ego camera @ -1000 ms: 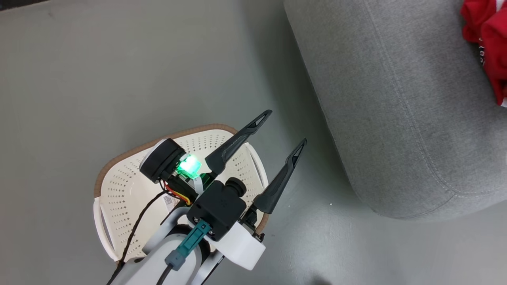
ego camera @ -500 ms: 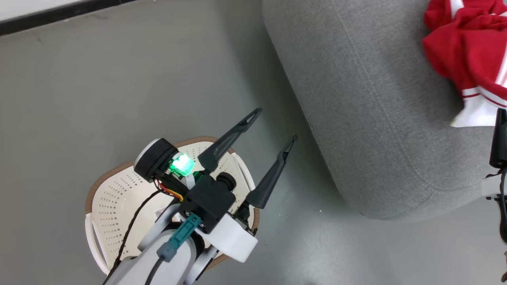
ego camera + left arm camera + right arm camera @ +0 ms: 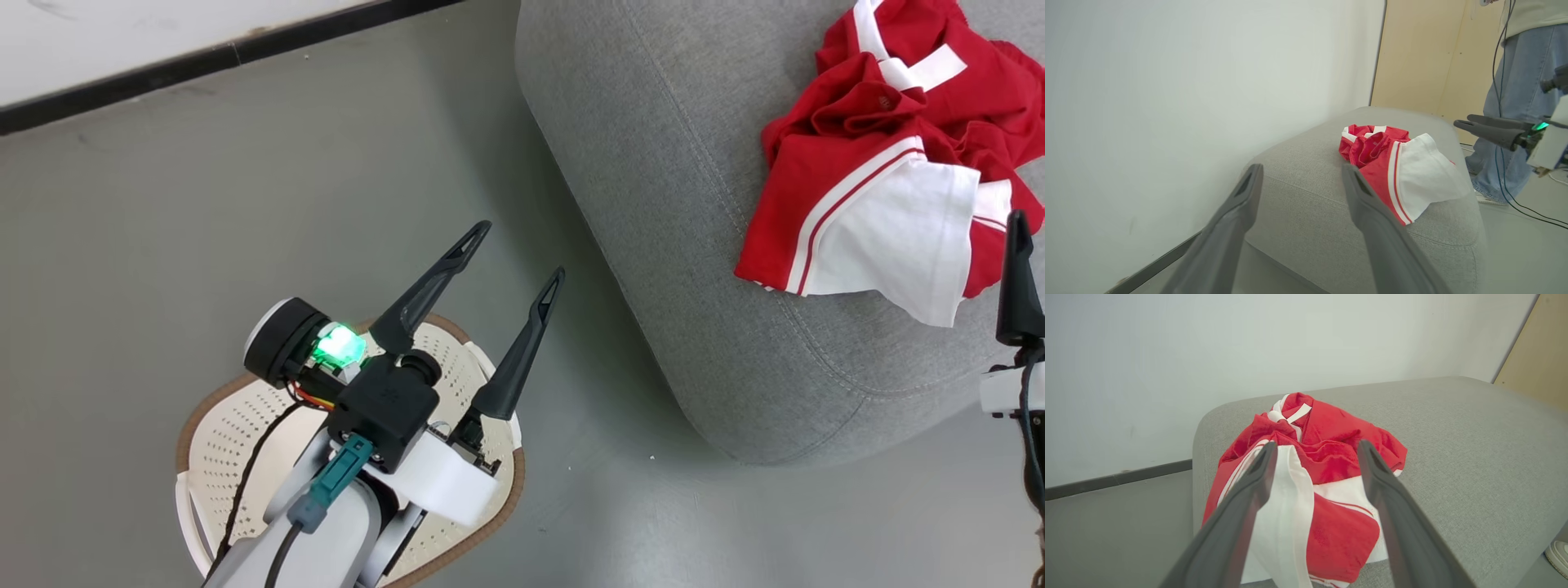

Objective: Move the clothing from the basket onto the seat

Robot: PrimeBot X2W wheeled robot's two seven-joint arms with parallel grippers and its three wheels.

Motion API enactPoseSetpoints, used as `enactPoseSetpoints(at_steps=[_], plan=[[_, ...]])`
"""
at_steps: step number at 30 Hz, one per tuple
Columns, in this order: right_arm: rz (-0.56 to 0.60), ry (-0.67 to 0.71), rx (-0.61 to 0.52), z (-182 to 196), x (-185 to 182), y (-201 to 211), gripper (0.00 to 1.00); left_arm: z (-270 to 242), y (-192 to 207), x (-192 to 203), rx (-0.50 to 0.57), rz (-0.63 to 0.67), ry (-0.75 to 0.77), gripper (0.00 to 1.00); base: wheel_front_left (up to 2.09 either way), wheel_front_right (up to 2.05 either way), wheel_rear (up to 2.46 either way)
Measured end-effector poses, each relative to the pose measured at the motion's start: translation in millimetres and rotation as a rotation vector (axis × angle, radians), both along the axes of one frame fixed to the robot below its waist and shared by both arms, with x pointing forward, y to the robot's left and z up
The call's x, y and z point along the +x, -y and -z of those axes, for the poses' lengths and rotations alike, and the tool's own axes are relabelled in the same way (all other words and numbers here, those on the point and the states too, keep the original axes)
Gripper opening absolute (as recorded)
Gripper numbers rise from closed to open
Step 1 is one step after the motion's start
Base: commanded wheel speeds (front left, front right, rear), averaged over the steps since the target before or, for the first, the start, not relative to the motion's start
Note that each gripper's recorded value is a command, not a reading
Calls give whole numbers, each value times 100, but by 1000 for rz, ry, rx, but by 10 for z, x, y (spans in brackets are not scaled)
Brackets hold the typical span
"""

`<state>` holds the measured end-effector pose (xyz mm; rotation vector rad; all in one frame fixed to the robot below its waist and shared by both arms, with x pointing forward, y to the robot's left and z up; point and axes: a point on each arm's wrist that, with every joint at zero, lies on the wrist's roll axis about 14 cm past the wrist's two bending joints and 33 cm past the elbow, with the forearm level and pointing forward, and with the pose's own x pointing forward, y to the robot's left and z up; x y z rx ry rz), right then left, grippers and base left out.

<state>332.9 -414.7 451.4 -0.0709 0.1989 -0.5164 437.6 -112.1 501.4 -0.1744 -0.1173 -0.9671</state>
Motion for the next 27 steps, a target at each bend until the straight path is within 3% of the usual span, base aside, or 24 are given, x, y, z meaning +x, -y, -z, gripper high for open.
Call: enactPoseSetpoints(at_steps=[13, 27], plan=[[-145, 75, -43, -270, 260, -320, 100, -47, -339, 78, 11, -148, -14, 100, 0, 0, 0], [-364, 213, -46, -623, 817, -1042, 100, 55, -1047, 245, 41, -414, -75, 100, 0, 0, 0]])
